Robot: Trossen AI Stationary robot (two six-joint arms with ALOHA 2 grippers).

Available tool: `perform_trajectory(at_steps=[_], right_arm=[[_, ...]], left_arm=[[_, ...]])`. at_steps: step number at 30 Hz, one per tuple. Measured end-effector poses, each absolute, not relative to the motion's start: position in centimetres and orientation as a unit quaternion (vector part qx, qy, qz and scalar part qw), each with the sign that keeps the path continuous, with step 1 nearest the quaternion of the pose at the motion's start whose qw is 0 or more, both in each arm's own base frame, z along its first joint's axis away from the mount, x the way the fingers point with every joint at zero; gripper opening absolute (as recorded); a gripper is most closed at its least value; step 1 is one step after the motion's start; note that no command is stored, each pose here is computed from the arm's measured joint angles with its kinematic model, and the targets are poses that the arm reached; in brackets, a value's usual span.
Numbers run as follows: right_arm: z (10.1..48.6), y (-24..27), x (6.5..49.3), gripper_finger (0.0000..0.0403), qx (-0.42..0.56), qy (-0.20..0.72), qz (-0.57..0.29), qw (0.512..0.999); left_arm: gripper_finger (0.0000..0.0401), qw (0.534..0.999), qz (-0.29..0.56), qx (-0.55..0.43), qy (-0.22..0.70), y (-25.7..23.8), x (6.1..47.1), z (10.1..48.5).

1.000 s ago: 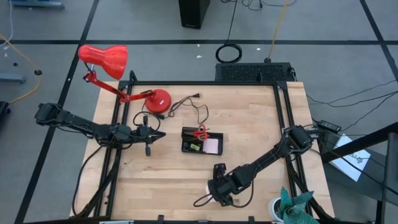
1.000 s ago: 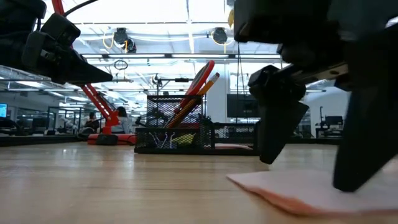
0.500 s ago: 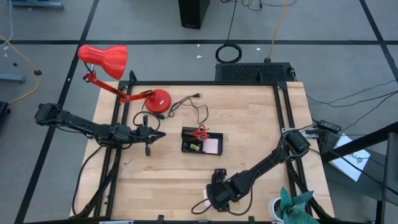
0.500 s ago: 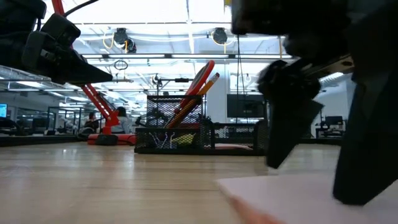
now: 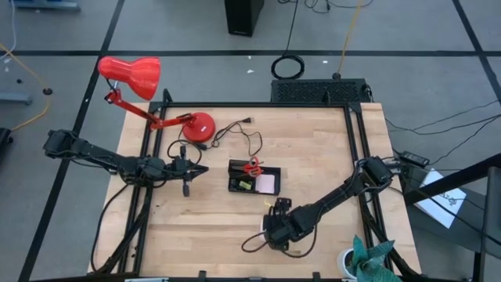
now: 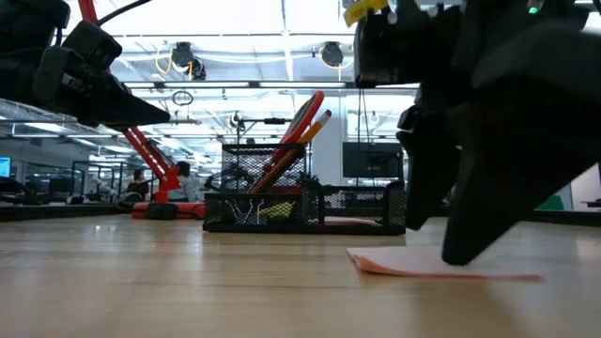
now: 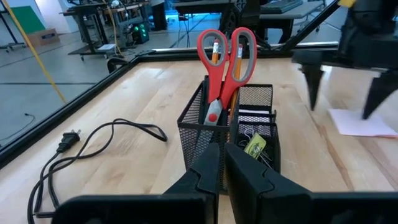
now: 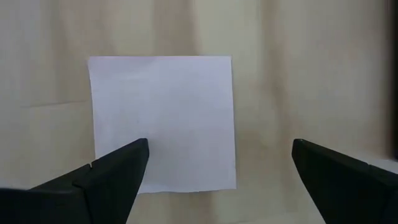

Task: Pick and place office supplies into organizer
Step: Put the pink sticky notes into the desk organizer

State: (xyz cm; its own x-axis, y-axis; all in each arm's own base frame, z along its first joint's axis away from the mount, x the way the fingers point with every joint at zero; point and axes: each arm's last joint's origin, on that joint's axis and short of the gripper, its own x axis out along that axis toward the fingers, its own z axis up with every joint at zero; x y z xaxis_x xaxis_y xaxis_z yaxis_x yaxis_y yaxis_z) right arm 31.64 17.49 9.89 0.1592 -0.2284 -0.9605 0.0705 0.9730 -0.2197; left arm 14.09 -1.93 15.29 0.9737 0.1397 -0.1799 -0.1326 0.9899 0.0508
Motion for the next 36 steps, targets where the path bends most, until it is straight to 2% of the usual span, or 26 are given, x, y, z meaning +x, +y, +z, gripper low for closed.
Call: perform_trajectory(at_steps=[7, 11, 15, 27, 36], right_arm=[[14.7, 16.6, 31.0, 0.0391, -0.076, 0.584, -0.120, 0.800], [16.2, 17.1, 31.6, 0.0391, -0.054, 0.548, -0.095, 0.829], [15.4, 17.5, 32.1, 0.0391, -0.061, 0.545, -0.066, 0.833], [15.0, 17.0, 31.2, 0.0391, -0.018, 0.584, -0.097, 0.806], [10.6, 15.4, 28.4, 0.0388, 0.023, 0.603, -0.113, 0.789]], left_arm=[[0.0031, 0.993, 0.068, 0.022, 0.093, -1.9, 14.1, 15.3], [0.0031, 0.993, 0.068, 0.023, 0.094, -1.9, 14.1, 15.3], [0.0031, 0.993, 0.068, 0.022, 0.095, -1.9, 14.1, 15.2], [0.0031, 0.992, 0.068, 0.028, 0.103, -1.9, 14.1, 15.1], [0.0031, 0.992, 0.068, 0.027, 0.103, -1.9, 14.0, 15.1]])
